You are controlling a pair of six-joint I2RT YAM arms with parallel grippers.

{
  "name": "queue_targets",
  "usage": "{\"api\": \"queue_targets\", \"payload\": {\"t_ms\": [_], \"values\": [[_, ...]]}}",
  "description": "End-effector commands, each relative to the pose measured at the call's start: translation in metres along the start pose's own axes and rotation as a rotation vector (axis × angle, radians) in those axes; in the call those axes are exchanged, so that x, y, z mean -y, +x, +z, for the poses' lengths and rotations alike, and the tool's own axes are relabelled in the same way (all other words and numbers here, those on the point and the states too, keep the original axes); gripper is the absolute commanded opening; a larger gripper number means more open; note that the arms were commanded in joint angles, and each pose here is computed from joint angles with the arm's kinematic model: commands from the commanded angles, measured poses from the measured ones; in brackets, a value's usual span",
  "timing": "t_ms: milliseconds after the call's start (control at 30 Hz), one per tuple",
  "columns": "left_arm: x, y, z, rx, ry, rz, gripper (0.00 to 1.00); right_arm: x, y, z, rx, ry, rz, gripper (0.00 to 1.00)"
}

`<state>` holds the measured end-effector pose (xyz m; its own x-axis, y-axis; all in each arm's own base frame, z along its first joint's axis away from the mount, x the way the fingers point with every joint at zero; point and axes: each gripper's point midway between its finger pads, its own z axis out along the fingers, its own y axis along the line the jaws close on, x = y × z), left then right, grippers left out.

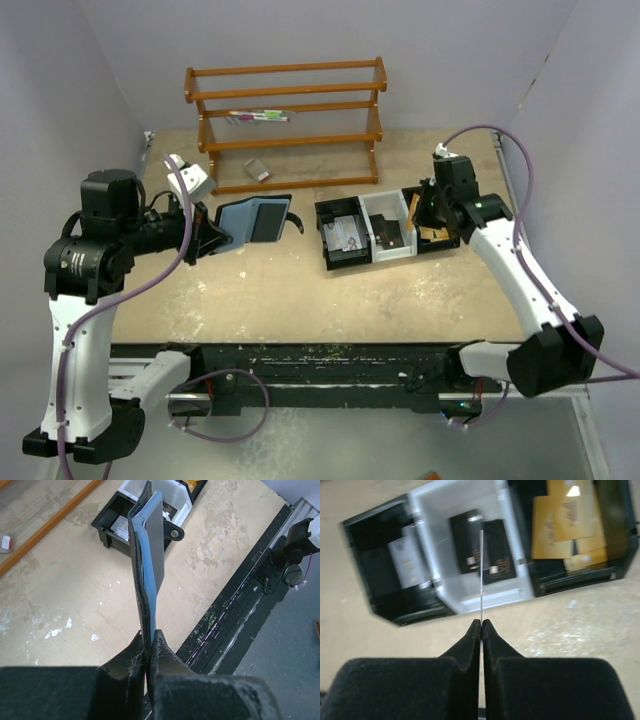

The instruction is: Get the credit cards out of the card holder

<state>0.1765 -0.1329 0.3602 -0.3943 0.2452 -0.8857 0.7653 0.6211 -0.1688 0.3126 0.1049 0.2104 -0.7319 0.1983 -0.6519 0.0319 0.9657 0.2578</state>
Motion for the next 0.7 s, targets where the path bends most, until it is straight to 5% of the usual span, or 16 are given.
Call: {"api": "queue_targets", "payload": {"t_ms": [0,467,667], "values": [[0.009,-0.010,-0.009,0.044,0.006,0.062,0.00,0.048,-0.011,0.020,0.005,0.242,-0.074,0.00],[0.023,-0.006,-0.015,0.043,0.050,0.062,0.00,0.090,-0.067,0.045,-0.010,0.459,-0.156,0.00],[0.025,-0.005,-0.015,0.043,0.061,0.061,0.00,0.096,-0.057,0.073,-0.090,0.446,-0.175,0.00]]}}
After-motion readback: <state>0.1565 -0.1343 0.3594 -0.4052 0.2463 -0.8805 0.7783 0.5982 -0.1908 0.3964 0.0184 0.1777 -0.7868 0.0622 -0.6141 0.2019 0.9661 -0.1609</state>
